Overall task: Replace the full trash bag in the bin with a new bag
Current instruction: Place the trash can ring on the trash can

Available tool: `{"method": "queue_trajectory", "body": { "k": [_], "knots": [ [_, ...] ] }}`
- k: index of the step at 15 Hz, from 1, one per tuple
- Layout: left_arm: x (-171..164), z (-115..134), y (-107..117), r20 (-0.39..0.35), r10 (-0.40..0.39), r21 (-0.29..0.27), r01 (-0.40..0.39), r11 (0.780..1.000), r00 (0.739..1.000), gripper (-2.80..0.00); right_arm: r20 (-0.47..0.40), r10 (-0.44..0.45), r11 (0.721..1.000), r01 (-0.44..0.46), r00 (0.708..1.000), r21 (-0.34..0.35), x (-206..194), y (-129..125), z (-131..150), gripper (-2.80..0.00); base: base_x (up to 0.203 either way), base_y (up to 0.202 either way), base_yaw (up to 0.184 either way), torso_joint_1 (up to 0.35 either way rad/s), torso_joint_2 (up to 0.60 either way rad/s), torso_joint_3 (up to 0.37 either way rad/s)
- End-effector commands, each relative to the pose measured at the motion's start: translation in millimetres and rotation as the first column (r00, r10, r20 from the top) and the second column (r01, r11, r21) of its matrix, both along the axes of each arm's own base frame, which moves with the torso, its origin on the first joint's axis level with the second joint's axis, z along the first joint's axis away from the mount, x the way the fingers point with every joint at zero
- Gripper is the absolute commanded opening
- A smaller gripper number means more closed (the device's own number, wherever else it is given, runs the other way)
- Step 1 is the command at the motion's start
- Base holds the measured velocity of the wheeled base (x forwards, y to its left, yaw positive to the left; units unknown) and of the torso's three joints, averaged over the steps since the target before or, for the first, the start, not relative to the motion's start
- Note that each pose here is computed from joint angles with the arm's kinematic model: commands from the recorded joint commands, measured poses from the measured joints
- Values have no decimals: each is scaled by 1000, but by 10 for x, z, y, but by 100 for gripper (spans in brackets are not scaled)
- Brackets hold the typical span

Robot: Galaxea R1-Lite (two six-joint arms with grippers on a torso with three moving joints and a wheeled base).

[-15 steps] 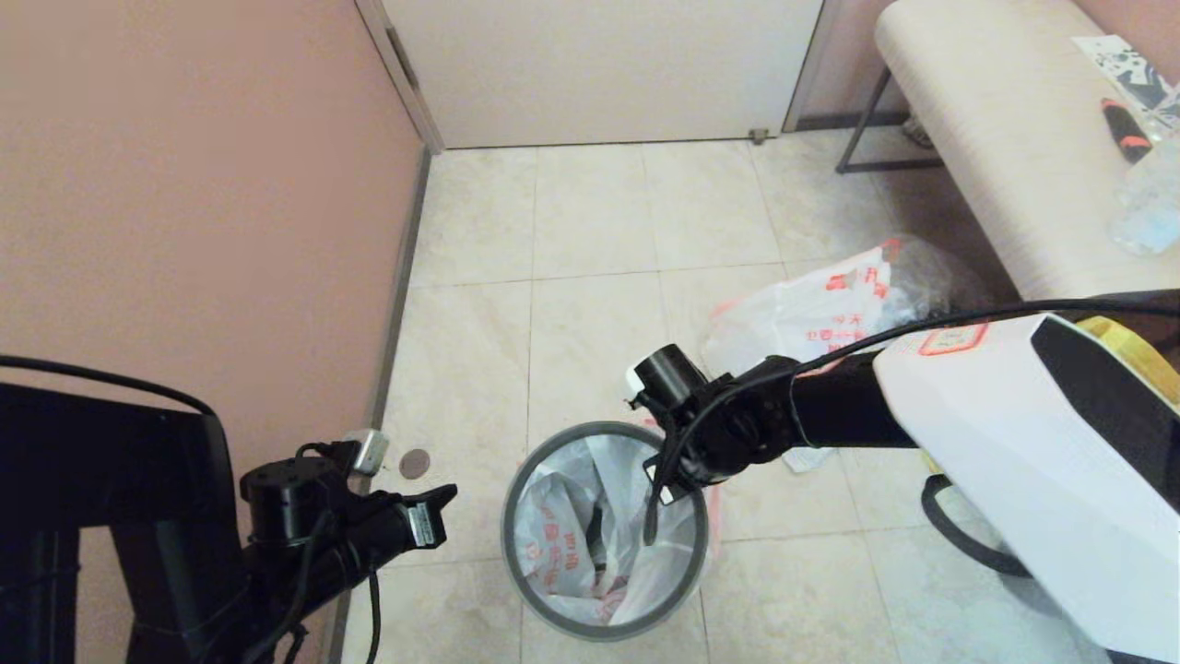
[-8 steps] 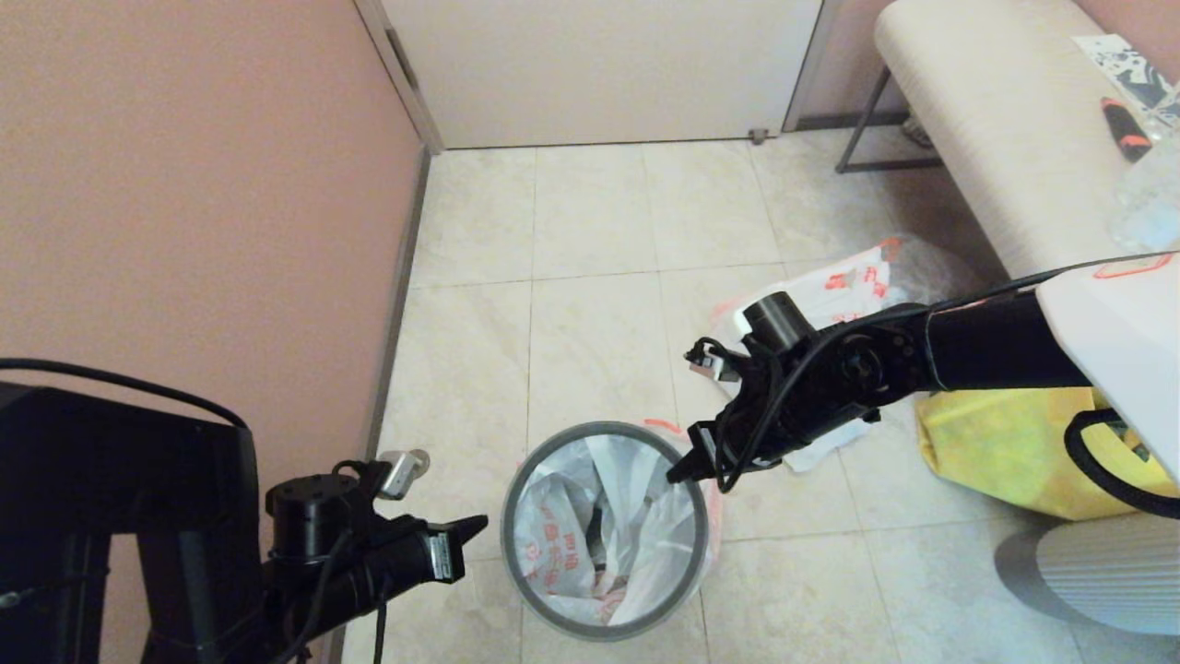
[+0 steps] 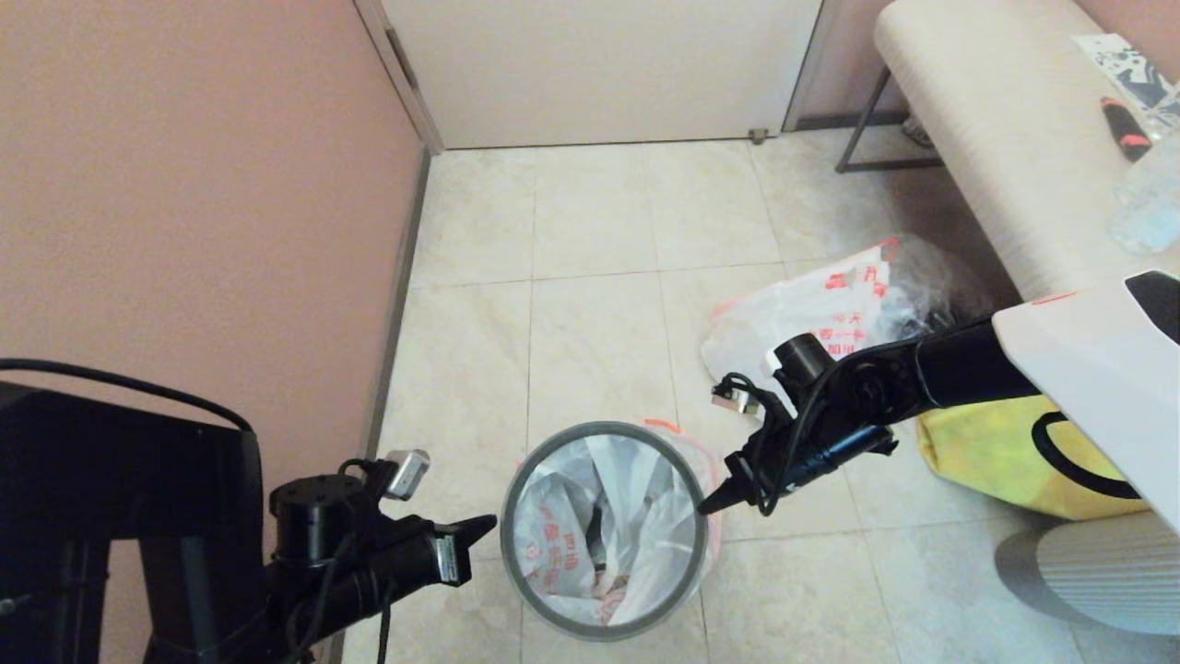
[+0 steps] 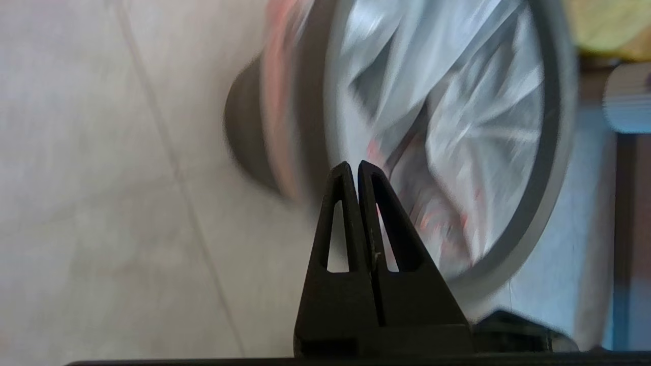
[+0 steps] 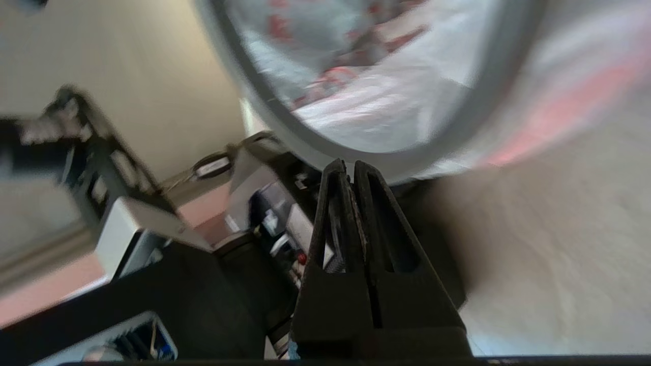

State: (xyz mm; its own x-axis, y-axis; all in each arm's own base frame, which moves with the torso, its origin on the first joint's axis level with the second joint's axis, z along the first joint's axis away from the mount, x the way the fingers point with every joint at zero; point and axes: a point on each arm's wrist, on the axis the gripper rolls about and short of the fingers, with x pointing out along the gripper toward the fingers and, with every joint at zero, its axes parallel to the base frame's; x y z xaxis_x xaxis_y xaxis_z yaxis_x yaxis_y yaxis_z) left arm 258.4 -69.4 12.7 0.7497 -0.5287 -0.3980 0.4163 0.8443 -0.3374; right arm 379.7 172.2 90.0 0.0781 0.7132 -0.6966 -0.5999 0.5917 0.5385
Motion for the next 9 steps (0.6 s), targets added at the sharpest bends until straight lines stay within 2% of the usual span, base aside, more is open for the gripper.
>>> {"method": "queue_trajectory", "body": {
  "k": [1, 4, 7, 9],
  "knots": [
    [102, 59, -66, 56, -15, -15, 16, 1000, 998, -280, -26, 25, 999, -24, 999, 22, 24, 1, -105, -280, 0, 0, 0, 0, 0, 0],
    [210, 62, -150, 88, -52, -30, 55, 998, 995, -280, -26, 62, 998, -62, 998, 24, 54, 8, -242, -280, 0, 0, 0, 0, 0, 0],
    [324, 76, -191, 121, -74, -44, 80, 996, 990, -280, 22, 115, 989, -116, 993, 93, 170, -12, -386, -280, 0, 0, 0, 0, 0, 0],
    [355, 48, -218, 105, -123, -57, 129, 990, 987, -280, 40, 117, 988, -121, 992, 98, 237, 23, -420, -280, 0, 0, 0, 0, 0, 0]
  ]
}}
